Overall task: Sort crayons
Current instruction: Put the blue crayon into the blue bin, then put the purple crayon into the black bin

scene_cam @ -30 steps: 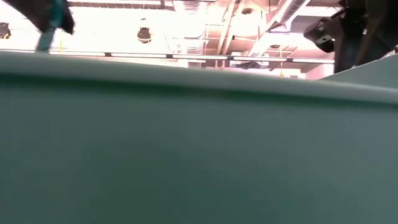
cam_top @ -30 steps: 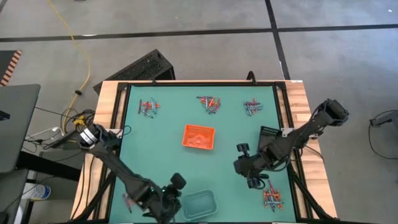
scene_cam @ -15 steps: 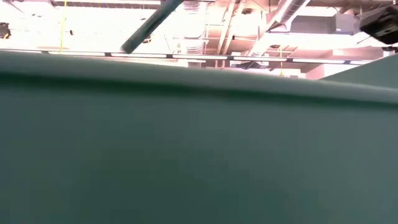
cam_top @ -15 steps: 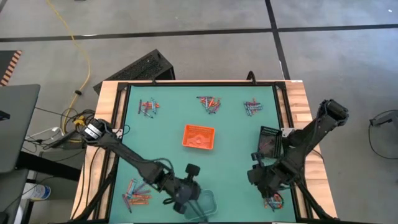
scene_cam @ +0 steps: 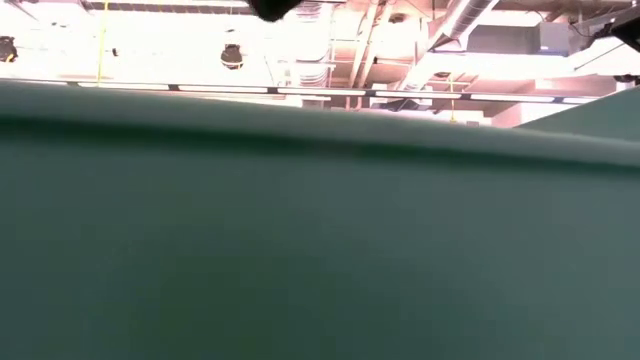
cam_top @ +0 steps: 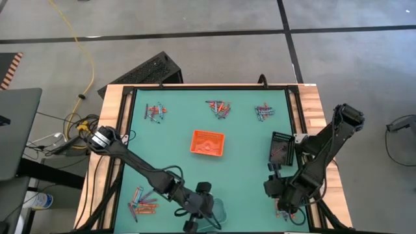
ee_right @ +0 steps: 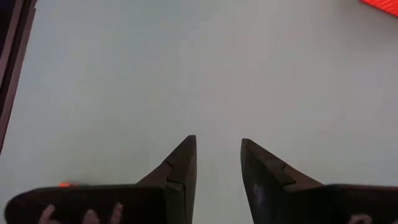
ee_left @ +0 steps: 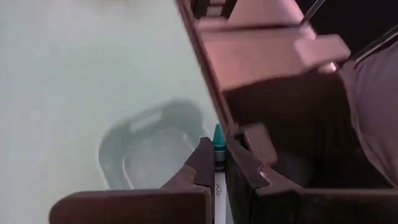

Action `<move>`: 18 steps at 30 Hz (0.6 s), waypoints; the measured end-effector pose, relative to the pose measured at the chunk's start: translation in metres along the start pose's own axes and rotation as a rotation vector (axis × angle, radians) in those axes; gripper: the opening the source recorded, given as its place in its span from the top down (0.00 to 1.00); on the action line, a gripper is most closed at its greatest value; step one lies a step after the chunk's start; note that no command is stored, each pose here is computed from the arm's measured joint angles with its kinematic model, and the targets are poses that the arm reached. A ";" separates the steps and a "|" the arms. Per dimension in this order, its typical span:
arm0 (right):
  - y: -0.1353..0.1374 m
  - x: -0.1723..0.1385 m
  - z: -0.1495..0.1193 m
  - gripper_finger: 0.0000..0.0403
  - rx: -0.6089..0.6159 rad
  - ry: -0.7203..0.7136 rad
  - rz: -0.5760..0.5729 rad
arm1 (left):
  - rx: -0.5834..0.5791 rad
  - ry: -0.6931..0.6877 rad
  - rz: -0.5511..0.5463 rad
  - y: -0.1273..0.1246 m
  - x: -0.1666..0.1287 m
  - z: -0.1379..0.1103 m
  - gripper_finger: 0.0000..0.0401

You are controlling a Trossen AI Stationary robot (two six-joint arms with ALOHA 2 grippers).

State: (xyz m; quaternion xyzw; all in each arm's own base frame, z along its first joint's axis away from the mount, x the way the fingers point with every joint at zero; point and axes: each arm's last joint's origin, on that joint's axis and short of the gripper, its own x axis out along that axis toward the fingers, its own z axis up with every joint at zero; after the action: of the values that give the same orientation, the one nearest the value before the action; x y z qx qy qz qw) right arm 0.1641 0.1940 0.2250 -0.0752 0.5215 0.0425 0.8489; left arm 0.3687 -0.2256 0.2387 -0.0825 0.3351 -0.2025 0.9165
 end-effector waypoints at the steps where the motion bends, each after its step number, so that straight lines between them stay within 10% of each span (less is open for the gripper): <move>1: 0.000 0.000 0.000 0.71 0.006 0.001 0.000 | -0.011 0.002 -0.009 0.002 0.005 -0.001 1.00; 18: -0.004 -0.006 -0.024 0.71 0.431 0.249 -0.073 | -0.074 0.087 0.014 0.016 0.024 -0.015 0.74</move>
State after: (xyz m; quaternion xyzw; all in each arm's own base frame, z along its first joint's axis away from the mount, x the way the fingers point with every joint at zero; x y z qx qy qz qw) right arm 0.1409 0.1858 0.2195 0.0842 0.6162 -0.1100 0.7754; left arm 0.3808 -0.2211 0.2086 -0.1051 0.3822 -0.1872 0.8988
